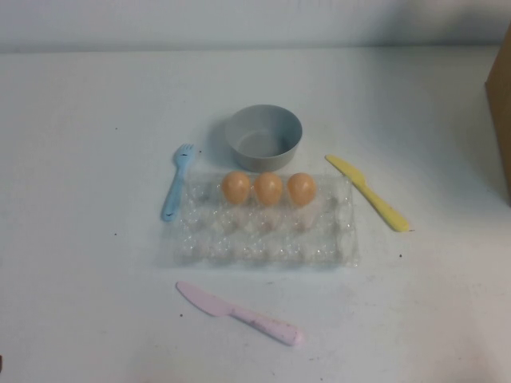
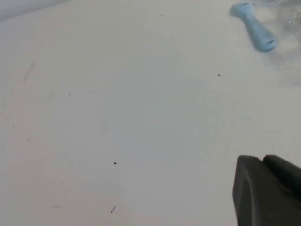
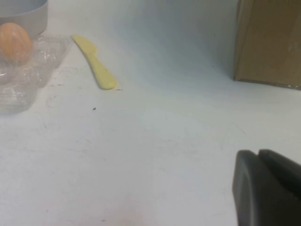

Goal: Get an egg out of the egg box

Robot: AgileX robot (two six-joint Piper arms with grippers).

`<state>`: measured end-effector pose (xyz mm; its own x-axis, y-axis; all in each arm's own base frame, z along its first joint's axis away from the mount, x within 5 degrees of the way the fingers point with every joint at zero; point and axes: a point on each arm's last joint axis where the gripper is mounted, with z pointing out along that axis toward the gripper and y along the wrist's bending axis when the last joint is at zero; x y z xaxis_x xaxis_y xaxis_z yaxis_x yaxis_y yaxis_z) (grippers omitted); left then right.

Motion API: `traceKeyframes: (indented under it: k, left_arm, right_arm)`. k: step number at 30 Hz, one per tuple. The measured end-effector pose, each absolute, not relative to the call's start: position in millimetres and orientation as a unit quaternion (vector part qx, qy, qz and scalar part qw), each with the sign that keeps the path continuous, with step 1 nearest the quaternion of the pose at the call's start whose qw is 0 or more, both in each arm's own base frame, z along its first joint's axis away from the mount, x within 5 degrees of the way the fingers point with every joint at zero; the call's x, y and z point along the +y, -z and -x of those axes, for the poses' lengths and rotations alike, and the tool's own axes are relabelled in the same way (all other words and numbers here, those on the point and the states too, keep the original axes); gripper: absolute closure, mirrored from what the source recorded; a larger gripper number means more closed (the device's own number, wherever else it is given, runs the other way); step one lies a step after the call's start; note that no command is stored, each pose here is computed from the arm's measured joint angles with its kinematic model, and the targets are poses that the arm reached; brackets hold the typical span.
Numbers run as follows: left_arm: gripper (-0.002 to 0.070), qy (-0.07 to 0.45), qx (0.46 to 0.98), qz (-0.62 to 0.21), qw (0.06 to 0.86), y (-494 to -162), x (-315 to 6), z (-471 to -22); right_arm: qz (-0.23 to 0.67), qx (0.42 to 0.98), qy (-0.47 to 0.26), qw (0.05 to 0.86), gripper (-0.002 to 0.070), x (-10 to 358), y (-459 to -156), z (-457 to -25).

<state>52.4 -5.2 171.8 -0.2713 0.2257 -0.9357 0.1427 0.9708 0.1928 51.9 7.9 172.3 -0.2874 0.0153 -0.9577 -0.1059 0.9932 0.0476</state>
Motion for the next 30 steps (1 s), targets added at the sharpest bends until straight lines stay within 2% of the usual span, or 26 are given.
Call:
traceKeyframes:
  k: [14, 19, 22, 24, 27, 30]
  left_arm:
    - [0.0678, -0.021, 0.792, -0.105, 0.601, -173.6, -6.3, -52.9]
    - [0.0678, 0.05, 0.751, -0.029, 0.657, -186.9, -8.1, -55.5]
    - [0.0678, 0.143, 0.697, 0.079, 0.698, -200.1, -5.9, -56.5]
    - [0.0678, 0.18, 0.665, 0.128, 0.714, -206.3, -3.0, -56.4]
    - [0.0678, 0.195, 0.631, 0.16, 0.734, -212.7, 1.1, -55.8]
    - [0.0678, 0.201, 0.619, 0.172, 0.739, -214.6, 2.5, -55.5]
  right_arm:
    - [0.028, 0.801, -0.051, 0.596, 0.0694, 7.9, -172.3, -51.9]
    - [0.028, 0.801, -0.051, 0.596, 0.0694, 7.9, -172.3, -51.9]
    - [0.028, 0.801, -0.051, 0.596, 0.0694, 7.9, -172.3, -51.9]
    - [0.028, 0.801, -0.051, 0.596, 0.0694, 7.9, -172.3, -51.9]
    - [0.028, 0.801, -0.051, 0.596, 0.0694, 7.9, -172.3, -51.9]
    - [0.028, 0.801, -0.051, 0.596, 0.0694, 7.9, -172.3, -51.9]
